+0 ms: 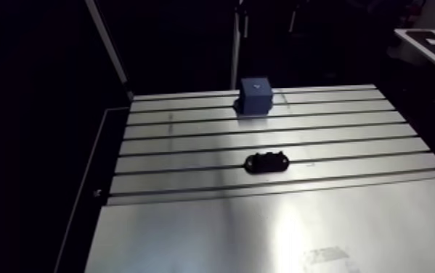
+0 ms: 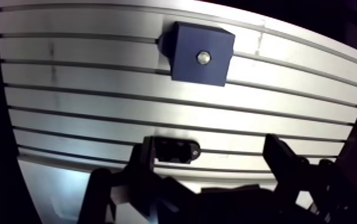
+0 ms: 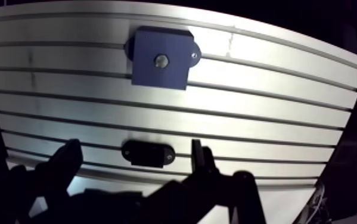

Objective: Pick up the M10 bolt and insert it into the hex recess until seated.

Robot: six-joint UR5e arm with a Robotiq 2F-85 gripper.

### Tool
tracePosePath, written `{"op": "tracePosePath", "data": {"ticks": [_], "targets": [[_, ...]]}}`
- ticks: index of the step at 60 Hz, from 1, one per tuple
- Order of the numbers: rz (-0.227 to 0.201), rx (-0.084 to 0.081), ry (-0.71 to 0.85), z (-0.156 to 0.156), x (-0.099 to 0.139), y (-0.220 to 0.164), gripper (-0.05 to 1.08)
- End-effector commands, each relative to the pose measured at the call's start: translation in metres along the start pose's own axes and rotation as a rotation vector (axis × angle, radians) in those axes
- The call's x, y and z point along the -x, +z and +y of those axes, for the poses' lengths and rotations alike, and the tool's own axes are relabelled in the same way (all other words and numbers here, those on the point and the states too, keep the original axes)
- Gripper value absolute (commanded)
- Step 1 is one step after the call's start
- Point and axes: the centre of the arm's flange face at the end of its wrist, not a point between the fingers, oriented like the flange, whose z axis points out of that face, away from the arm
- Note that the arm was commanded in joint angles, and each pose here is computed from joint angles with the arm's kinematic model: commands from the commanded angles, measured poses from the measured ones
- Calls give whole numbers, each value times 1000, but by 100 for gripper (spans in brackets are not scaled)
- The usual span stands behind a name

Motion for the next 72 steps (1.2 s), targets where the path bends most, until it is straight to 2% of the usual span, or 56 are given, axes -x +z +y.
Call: {"op": "tracePosePath", "data": {"ticks": [1,8,10,17,20,26,29,37,47,49,50,51,52,54,56,63,72], "targets": [[18,2,2,-6,36,-53,1],[35,2,8,-10,51,-69,1],[42,1,14,-14,62,-75,1],[58,-2,11,-25,79,-77,1],[88,4,29,-28,88,-83,1],[117,14,45,-29,98,-85,1],[115,15,44,-30,100,-84,1],[92,1,50,-33,102,-70,1],[82,-6,90,-34,101,-67,1],[90,-25,110,-36,101,-72,1],[90,-25,110,-36,101,-72,1],[93,-38,120,-37,102,-76,1],[87,-43,122,-38,104,-78,1],[87,-43,122,-38,104,-78,1],[62,-53,130,-36,107,-76,1],[50,-56,138,-34,109,-72,1],[48,-39,128,-38,121,-73,1]]}}
